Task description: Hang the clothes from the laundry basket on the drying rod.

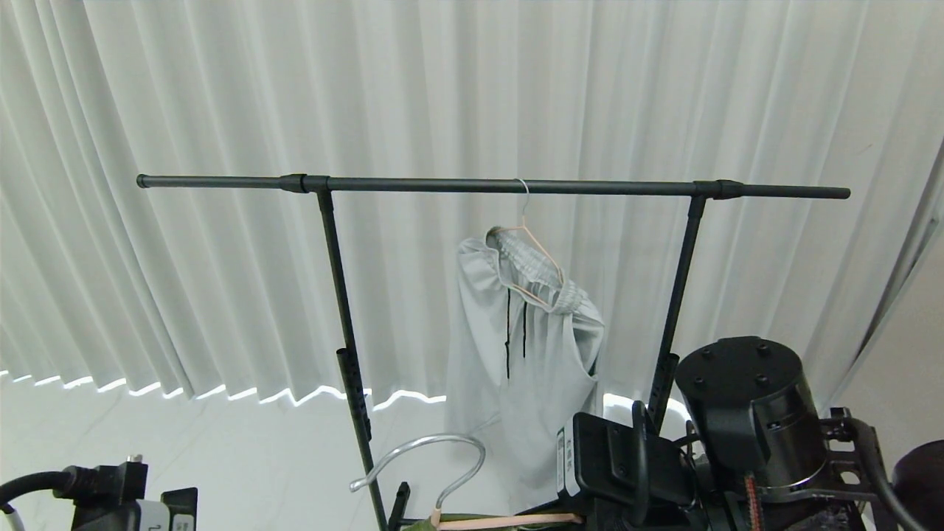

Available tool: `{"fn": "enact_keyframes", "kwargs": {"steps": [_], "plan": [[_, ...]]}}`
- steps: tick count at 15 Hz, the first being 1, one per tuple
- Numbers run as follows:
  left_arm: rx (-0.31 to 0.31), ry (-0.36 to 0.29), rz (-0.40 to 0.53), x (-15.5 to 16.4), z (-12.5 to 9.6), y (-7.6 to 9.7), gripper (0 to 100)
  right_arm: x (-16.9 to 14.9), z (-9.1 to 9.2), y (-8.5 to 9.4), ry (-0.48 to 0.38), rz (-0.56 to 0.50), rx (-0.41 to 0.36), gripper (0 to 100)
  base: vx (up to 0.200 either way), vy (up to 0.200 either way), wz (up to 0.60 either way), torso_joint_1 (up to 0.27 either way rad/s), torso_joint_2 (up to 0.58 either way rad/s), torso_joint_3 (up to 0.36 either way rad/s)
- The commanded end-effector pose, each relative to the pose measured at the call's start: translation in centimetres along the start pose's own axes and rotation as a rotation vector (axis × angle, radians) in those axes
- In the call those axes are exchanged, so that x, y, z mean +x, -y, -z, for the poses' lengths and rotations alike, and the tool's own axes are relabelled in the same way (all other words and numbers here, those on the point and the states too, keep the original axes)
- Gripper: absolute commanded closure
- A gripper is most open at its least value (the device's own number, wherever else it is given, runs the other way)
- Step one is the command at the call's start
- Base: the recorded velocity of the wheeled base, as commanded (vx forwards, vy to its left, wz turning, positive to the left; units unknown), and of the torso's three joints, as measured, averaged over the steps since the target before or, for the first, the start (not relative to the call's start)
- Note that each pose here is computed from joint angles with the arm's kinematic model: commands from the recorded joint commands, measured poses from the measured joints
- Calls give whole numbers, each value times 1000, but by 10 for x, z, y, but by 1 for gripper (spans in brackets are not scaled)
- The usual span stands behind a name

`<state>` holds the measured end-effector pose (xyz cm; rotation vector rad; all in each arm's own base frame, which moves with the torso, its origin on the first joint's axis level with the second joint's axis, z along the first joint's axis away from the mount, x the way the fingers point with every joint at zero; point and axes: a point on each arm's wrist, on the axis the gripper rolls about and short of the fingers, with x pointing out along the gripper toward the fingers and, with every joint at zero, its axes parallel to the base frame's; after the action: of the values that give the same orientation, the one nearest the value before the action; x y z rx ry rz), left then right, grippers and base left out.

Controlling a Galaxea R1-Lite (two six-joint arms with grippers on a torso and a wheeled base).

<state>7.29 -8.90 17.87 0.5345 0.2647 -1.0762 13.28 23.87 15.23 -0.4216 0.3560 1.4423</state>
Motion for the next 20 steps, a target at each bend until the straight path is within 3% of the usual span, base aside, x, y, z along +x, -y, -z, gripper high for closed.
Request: {"fn": "enact_keyframes", "kwargs": {"steps": [1,3,4,8,10,16,18,20], "plan": [[1,-5,1,1,0,0,100,-1,-1,0,3,1,-2,100,0,0,0,0,0,0],[5,-8,-3,1,1,0,100,-2,-1,-1,7,5,-3,100,0,0,0,0,0,0],[11,-10,-3,1,1,0,0,-3,-2,-1,11,6,-5,100,0,0,0,0,0,0],[7,-20,-4,3,2,0,0,-16,-6,-2,31,25,-10,100,0,0,0,0,0,0],[-7,-14,-23,1,1,-2,0,-29,0,-5,-6,27,11,100,0,0,0,0,0,0],[-57,-32,-130,-9,12,-10,0,-84,15,13,-69,209,125,100,0,0,0,0,0,0],[-107,-131,-232,-9,32,-13,0,-99,17,15,-71,255,149,100,0,0,0,0,0,0],[-125,-210,-275,-9,50,-12,0,-106,17,16,-56,282,152,100,0,0,0,0,0,0]]}}
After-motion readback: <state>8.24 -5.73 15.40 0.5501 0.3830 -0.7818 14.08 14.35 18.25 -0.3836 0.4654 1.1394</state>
